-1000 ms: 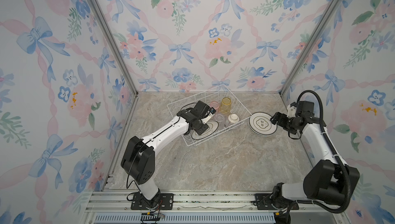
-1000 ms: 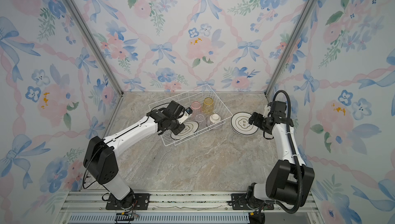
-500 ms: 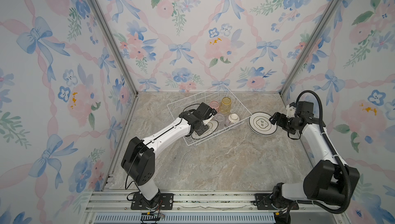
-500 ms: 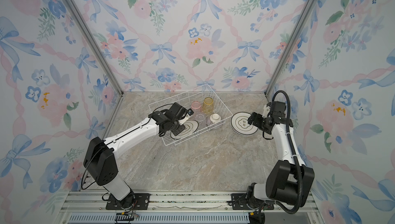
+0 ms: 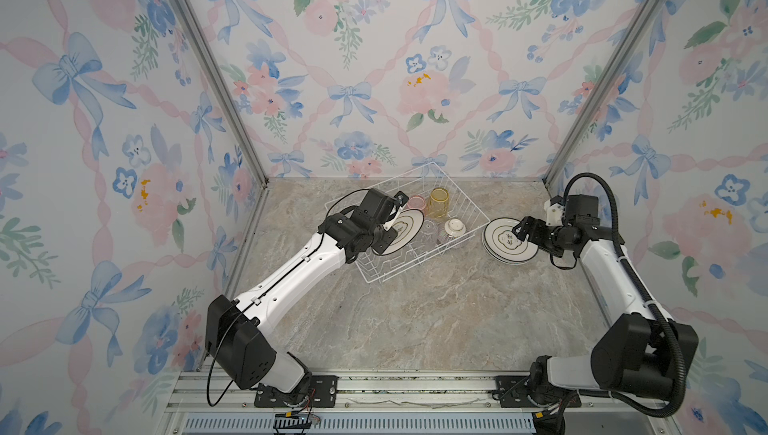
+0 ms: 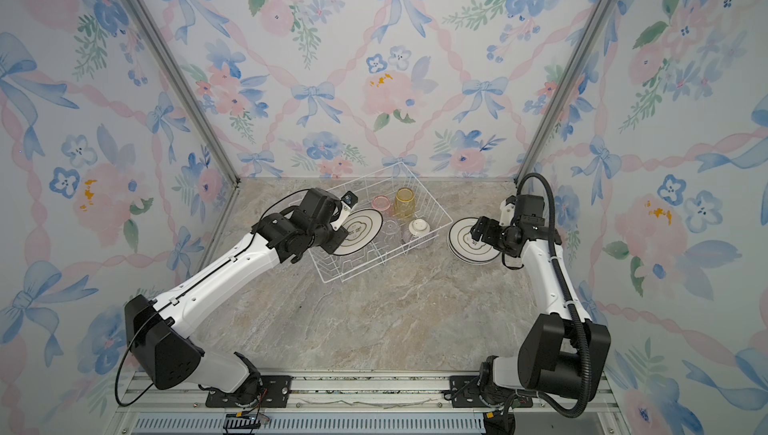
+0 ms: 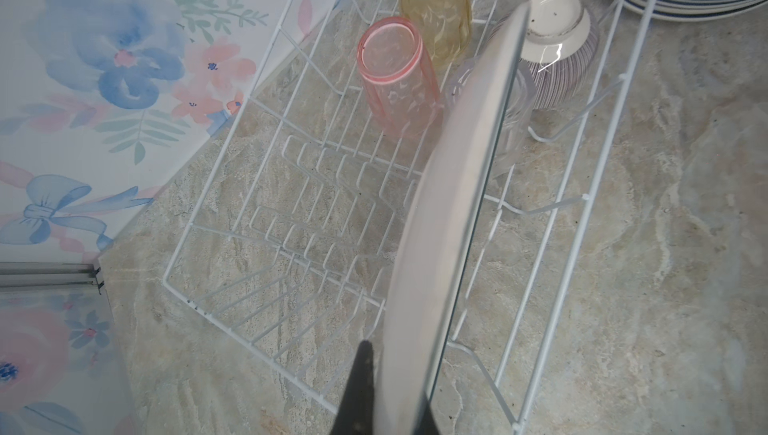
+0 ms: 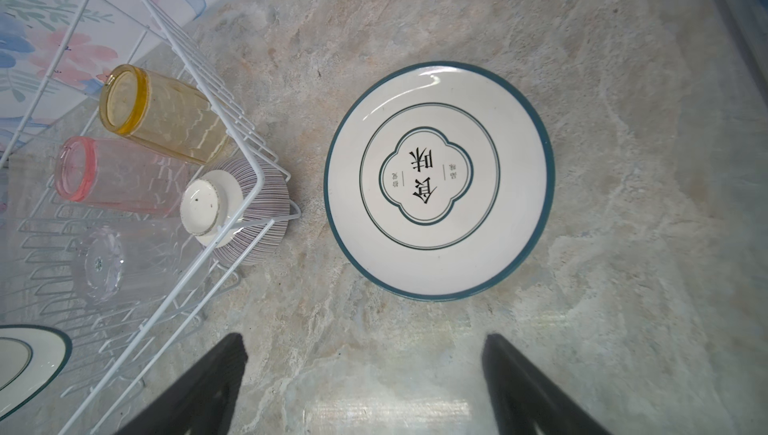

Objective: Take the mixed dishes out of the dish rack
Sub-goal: 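Grasp and lift the white printed plate with the left gripper, then raise the plate with the left gripper while the right gripper grasps its rim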

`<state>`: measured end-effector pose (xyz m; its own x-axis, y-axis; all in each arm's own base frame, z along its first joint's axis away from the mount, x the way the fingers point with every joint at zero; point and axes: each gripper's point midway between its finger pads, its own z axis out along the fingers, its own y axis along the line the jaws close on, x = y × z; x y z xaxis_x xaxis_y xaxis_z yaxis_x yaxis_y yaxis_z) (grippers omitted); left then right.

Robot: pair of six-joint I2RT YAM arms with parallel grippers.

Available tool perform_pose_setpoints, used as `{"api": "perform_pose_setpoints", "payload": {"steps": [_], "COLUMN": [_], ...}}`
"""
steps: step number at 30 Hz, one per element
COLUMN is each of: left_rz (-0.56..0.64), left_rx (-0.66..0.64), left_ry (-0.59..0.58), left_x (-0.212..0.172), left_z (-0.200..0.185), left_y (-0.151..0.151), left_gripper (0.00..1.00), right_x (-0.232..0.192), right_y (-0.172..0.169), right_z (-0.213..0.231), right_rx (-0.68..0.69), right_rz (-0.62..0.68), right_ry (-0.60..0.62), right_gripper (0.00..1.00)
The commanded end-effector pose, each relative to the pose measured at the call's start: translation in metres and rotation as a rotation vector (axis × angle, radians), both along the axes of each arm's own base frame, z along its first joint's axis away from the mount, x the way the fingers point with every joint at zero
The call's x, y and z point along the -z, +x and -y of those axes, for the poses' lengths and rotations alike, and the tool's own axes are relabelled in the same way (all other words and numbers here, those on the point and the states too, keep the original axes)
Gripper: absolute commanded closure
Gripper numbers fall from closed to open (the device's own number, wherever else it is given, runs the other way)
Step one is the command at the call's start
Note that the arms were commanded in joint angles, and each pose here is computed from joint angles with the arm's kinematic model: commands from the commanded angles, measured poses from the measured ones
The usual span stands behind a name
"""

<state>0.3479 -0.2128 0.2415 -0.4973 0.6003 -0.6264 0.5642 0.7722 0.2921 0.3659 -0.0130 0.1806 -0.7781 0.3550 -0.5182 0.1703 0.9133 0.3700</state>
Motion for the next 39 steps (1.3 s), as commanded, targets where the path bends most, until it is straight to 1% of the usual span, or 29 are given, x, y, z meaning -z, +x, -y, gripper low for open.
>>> {"api": "perform_pose_setpoints", "payload": {"steps": [1, 4, 8, 11, 16, 22, 26, 29, 34, 39], "left_rz": [0.026, 0.017, -0.002, -0.016, -0.040, -0.080, -0.111, -0.142, -0.223, -0.259], "left_rx": [-0.006, -0.010, -0.007, 0.008, 0.031, 0.070, 0.101, 0.130, 0.228, 0.281], "left_ry": [-0.134, -0.214, -0.355, -0.446, -0.532, -0.636, -0.721, -0.800, -0.973, -1.067], "left_x": [-0.029, -0.041, -0.058, -0.066, -0.069, -0.070, -0.068, -0.068, -0.069, -0.067], "left_z": [0.003, 0.000, -0.005, -0.006, -0.003, 0.004, 0.010, 0.016, 0.040, 0.051], "left_y": [0.002, 0.002, 0.000, -0.001, -0.001, 0.001, 0.004, 0.007, 0.007, 0.006], "left_gripper": [1.00, 1.00, 1.00, 1.00, 1.00, 1.00, 1.00, 1.00, 1.00, 1.00], "right_x": [-0.021, -0.031, -0.050, -0.062, -0.071, -0.085, -0.101, -0.113, -0.118, -0.117], "right_y": [0.001, 0.001, 0.000, -0.002, -0.008, -0.016, -0.024, -0.030, -0.032, -0.027], "right_z": [-0.019, -0.039, -0.065, -0.079, -0.104, -0.141, -0.164, -0.179, -0.199, -0.210], "right_rx": [-0.071, -0.134, -0.224, -0.274, -0.368, -0.506, -0.589, -0.645, -0.699, -0.706], "right_rz": [0.068, 0.119, 0.192, 0.228, 0.251, 0.293, 0.338, 0.384, 0.418, 0.424], "right_ry": [0.029, 0.086, 0.178, 0.209, 0.257, 0.403, 0.474, 0.512, 0.542, 0.551], "right_gripper": [0.08, 0.09, 0.09, 0.10, 0.10, 0.11, 0.12, 0.13, 0.14, 0.18]}}
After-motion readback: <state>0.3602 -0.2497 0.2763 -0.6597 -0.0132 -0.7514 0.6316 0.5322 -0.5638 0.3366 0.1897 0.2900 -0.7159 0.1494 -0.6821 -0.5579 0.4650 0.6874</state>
